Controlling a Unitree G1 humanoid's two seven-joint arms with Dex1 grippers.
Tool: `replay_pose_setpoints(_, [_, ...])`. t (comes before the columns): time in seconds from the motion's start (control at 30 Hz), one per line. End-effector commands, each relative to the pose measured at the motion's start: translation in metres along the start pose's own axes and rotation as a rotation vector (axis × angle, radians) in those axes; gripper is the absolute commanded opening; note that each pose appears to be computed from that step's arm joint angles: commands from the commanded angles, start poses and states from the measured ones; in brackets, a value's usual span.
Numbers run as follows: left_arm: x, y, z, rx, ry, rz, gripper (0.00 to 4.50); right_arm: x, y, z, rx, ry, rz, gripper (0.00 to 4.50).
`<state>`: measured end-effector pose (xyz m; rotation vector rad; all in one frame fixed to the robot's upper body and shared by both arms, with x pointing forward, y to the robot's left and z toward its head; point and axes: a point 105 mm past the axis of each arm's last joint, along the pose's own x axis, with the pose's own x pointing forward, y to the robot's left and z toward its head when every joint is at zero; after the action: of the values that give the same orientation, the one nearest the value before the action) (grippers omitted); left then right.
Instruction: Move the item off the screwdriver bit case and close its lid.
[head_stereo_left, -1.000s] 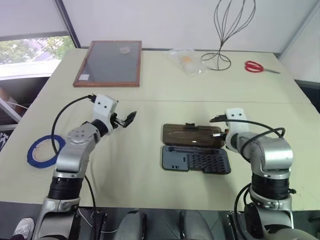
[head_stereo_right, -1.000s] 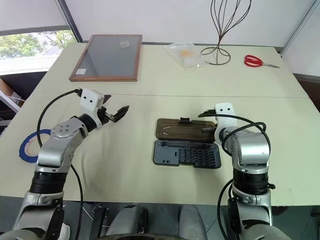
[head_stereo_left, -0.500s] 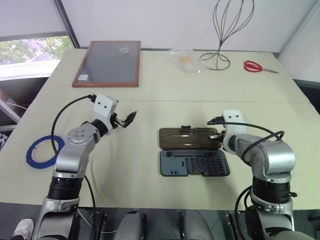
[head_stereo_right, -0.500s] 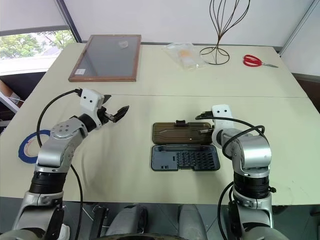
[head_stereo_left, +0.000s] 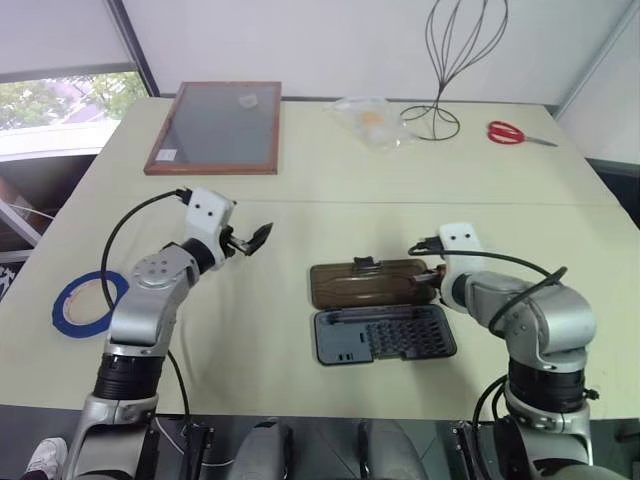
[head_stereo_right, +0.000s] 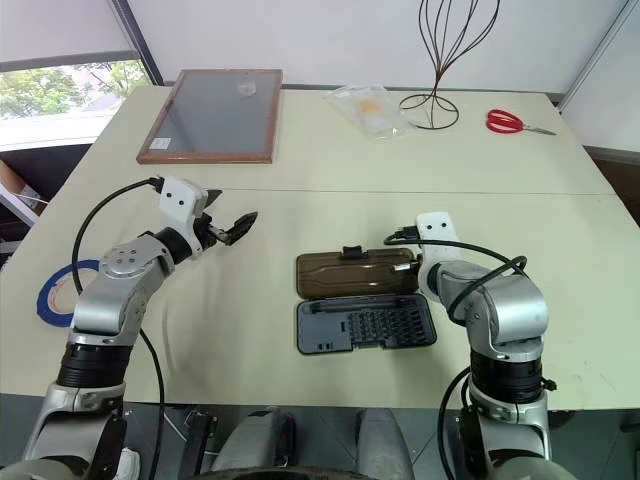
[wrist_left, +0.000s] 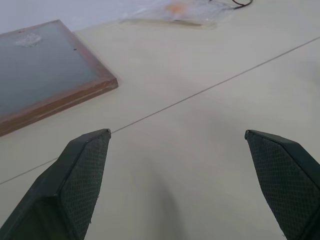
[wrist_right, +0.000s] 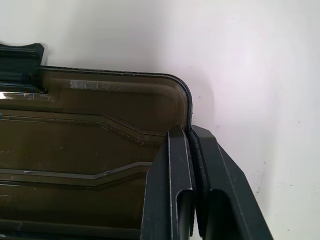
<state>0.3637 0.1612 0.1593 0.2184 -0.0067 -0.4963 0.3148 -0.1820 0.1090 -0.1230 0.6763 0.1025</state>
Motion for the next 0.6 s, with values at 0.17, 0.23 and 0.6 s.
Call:
replay_pose_setpoints(0.17, [-0.003, -0.004, 0.013, 0.033, -0.043, -0.020, 4.50, -0.004, -0.001, 0.007, -0.023, -0.019, -0.007, 1.91])
replay_pose_setpoints(0.23, [-0.003, -0.005, 0.014, 0.029, -0.045, -0.031, 4.50, -0.004, -0.003, 0.009, -0.022, -0.022, -0.011, 3.01])
replay_pose_setpoints(0.6, [-0.008, -0.029, 0.038, -0.080, -0.115, -0.242, 4.50, -0.014, -0.009, 0.034, -0.041, -0.091, -0.003, 4.47])
